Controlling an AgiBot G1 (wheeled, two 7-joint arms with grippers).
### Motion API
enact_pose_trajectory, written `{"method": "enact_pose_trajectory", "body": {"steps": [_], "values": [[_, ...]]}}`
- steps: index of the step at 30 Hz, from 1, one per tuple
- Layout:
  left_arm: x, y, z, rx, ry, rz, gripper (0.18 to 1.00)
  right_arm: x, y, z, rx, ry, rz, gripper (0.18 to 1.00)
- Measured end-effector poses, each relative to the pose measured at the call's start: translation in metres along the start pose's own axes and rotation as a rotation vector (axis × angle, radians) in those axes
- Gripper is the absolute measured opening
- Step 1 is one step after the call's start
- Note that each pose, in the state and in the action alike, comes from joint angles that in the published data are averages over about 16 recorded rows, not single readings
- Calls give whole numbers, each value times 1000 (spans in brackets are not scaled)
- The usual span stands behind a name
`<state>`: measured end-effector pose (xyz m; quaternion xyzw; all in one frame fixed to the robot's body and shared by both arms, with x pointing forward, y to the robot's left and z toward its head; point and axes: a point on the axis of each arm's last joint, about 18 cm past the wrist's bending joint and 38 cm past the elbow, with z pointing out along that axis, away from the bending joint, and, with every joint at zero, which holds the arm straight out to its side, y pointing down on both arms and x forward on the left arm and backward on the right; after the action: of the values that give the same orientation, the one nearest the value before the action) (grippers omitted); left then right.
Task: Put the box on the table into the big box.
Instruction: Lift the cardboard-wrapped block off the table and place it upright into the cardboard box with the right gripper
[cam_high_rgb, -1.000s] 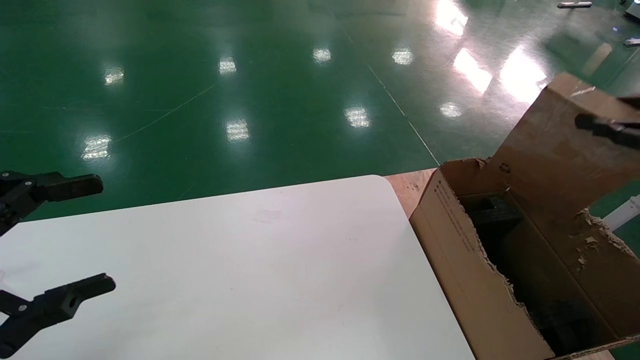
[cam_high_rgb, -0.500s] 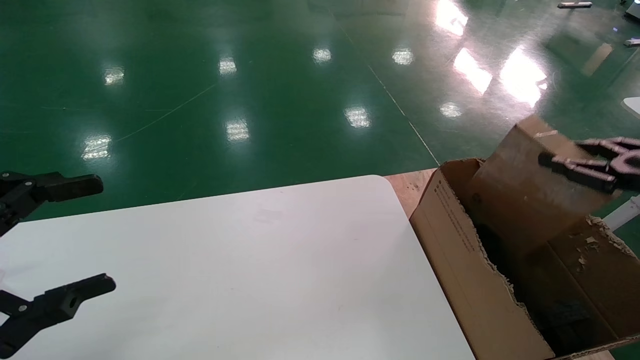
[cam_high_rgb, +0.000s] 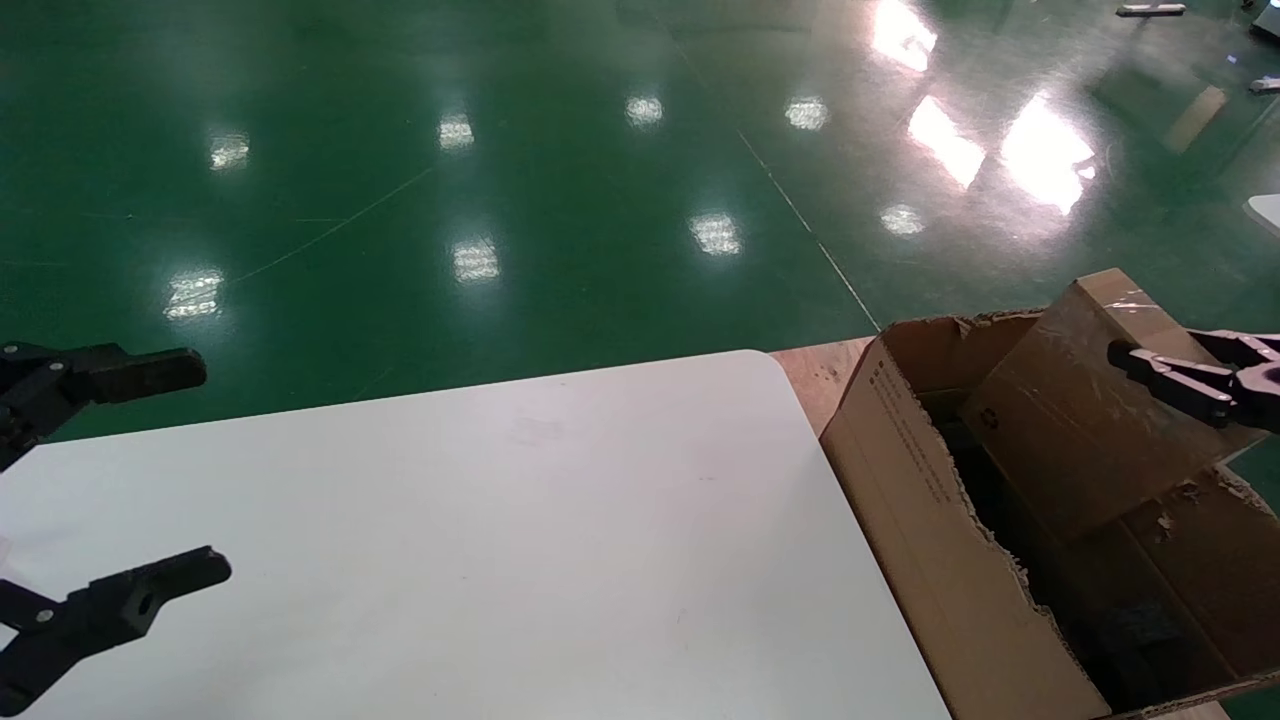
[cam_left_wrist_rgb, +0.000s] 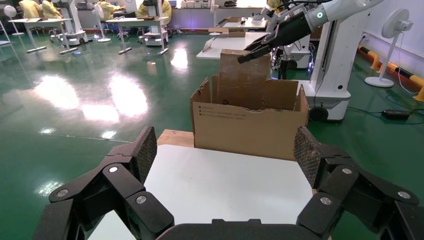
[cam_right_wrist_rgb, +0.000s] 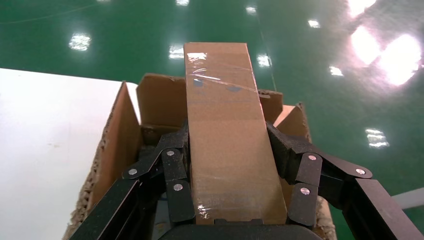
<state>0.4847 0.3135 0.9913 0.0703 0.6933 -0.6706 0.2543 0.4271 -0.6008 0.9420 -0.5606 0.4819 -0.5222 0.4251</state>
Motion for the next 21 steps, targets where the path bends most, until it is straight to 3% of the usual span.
{"method": "enact_pose_trajectory", "body": {"steps": [21], "values": [[0,0,0,0,0,0,1001,23,32,-5,-17,124,8,492]]}}
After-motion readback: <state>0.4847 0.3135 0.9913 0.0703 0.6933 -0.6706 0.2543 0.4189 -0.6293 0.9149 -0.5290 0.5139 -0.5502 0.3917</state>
